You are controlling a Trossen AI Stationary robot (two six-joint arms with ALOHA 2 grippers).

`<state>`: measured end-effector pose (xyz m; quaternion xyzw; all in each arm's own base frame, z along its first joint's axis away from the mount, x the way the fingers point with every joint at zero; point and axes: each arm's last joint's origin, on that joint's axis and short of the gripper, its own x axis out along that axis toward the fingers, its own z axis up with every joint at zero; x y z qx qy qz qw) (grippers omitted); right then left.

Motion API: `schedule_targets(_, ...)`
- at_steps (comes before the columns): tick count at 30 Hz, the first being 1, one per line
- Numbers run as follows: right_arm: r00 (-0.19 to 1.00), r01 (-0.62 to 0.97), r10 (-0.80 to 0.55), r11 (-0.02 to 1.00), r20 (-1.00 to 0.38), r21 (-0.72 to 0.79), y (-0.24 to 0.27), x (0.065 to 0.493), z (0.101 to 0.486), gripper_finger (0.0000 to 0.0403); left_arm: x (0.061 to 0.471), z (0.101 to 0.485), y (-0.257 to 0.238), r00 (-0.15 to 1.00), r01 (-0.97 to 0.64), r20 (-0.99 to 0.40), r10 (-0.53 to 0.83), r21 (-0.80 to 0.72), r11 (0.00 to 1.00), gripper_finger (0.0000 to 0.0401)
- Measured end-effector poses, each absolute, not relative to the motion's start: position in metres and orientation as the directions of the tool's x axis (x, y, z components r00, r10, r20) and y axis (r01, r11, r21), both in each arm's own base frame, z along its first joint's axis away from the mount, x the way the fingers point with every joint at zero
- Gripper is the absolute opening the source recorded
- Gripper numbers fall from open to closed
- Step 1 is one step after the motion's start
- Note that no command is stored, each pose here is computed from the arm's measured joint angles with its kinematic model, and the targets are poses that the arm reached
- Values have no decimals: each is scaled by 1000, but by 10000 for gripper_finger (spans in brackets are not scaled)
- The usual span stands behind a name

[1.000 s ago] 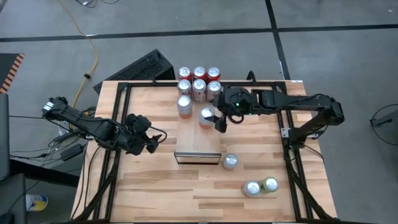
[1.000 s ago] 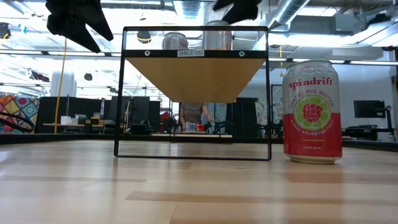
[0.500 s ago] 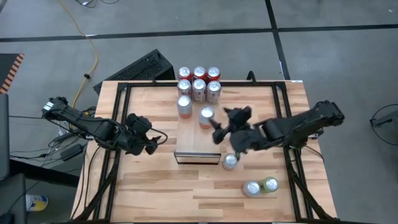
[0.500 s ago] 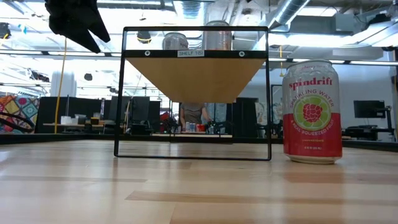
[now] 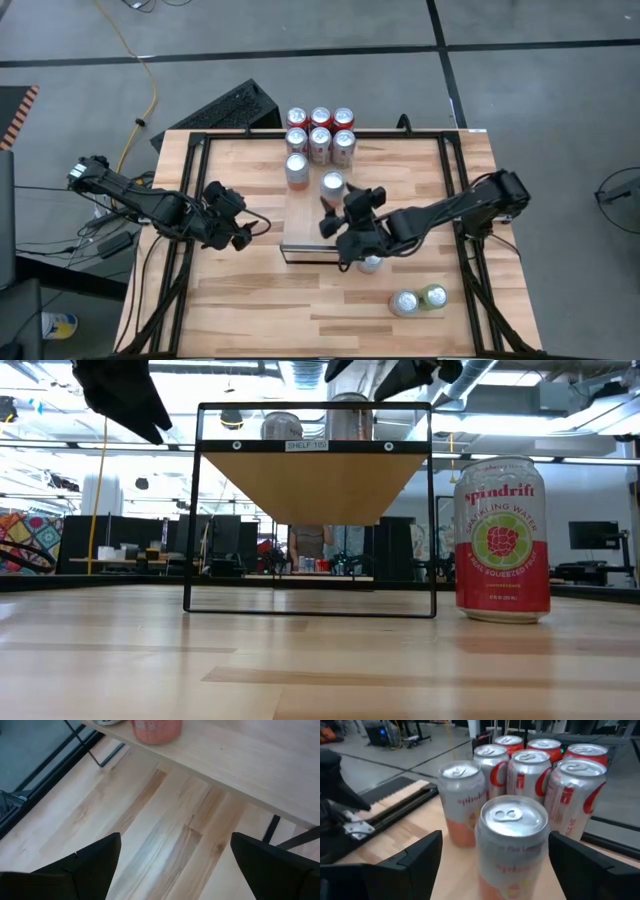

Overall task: Place canned beverage on shelf
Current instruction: Put the left orange-white soda can on the shelf aligned with the other orange-white soda can

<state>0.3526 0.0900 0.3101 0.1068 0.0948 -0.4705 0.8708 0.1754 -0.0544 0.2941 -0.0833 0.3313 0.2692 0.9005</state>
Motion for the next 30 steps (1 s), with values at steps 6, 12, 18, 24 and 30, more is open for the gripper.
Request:
schedule_targets(6, 500, 863, -826, 502, -261, 63, 74, 356, 310, 338, 175, 294, -54, 635, -536, -642, 429, 34, 844, 363)
schedule_targets(12, 533, 832, -768, 552, -357, 53, 56, 362, 308, 339, 175, 294, -54, 635, -529, -642, 429, 43, 847, 363)
schedule_targets(18, 513, 844, -780, 534, -359, 46, 47, 363, 308, 339, 175, 294, -54, 635, -532, -639, 434, 46, 846, 363)
schedule_targets(24, 502, 851, -786, 522, -360, 47, 43, 368, 303, 335, 175, 294, -54, 631, -535, -638, 442, 55, 843, 363)
schedule_targets(30, 527, 835, -744, 544, -411, 85, 37, 378, 294, 310, 174, 293, -54, 625, -536, -641, 445, 62, 842, 363)
